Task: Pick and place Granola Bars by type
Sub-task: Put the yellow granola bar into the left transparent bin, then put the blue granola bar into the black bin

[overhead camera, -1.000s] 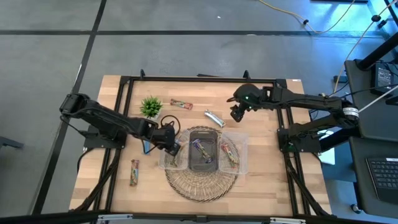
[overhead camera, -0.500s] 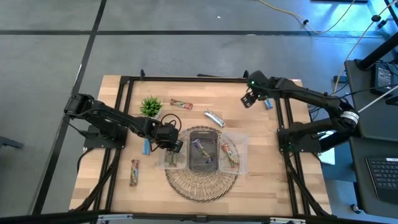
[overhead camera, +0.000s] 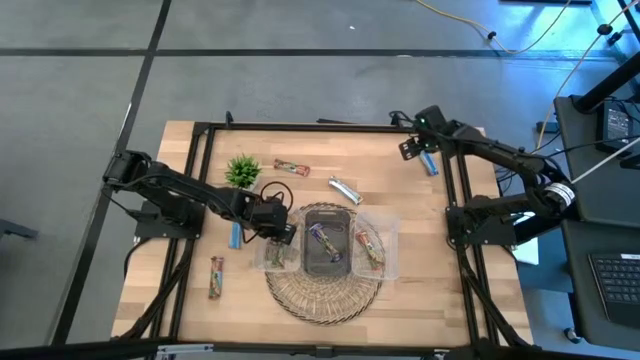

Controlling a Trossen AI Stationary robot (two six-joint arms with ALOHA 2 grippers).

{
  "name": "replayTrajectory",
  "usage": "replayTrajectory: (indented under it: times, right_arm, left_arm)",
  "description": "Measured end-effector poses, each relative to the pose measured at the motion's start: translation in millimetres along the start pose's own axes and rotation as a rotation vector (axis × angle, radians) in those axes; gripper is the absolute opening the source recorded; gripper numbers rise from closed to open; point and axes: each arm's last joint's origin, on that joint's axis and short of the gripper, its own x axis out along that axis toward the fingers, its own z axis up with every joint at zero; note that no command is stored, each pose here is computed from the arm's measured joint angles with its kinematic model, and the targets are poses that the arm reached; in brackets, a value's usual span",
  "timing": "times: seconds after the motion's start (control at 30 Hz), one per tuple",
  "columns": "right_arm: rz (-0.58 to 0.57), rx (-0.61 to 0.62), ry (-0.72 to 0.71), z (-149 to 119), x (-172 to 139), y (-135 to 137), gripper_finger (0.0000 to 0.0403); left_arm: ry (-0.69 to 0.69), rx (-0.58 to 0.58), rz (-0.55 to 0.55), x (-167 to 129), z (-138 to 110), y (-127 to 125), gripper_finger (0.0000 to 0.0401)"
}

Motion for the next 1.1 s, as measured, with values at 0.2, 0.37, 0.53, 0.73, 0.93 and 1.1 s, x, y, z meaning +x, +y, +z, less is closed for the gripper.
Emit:
replayTrajectory:
  times: [0.2, 0.37, 0.53, 0.73, 0.93, 1.1]
  right_arm:
    - [0.007, -0.002, -0.034, 2.3, 1.0, 0.1, 0.0249]
    - [-0.023, -0.007, -0.041, 2.7, 1.1, -0.7, 0.0271]
    - [-0.030, -0.080, -0.044, 3.1, 1.0, -0.8, 0.0277]
    - [-0.009, -0.078, -0.043, 3.1, 1.1, -0.2, 0.0276]
    - [0.065, -0.107, -0.029, 5.3, 1.0, 2.3, 0.0275]
    - [0.049, -0.119, 0.044, 22.7, 4.1, 0.7, 0.0275]
  left_arm:
    - [-0.001, -0.005, -0.005, 0.0, 0.0, -0.5, 0.0082]
    - [-0.011, -0.002, -0.015, 0.0, 0.6, -1.5, 0.0084]
    - [-0.014, 0.011, -0.016, 0.0, 0.7, -1.7, 0.0118]
    - [-0.015, 0.011, -0.029, -0.6, 0.9, -2.8, 0.0171]
    - [-0.108, 0.081, -0.241, -21.3, 5.7, -20.1, 0.0189]
    - [-0.239, 0.144, -0.386, -46.2, 9.9, -30.0, 0.0187]
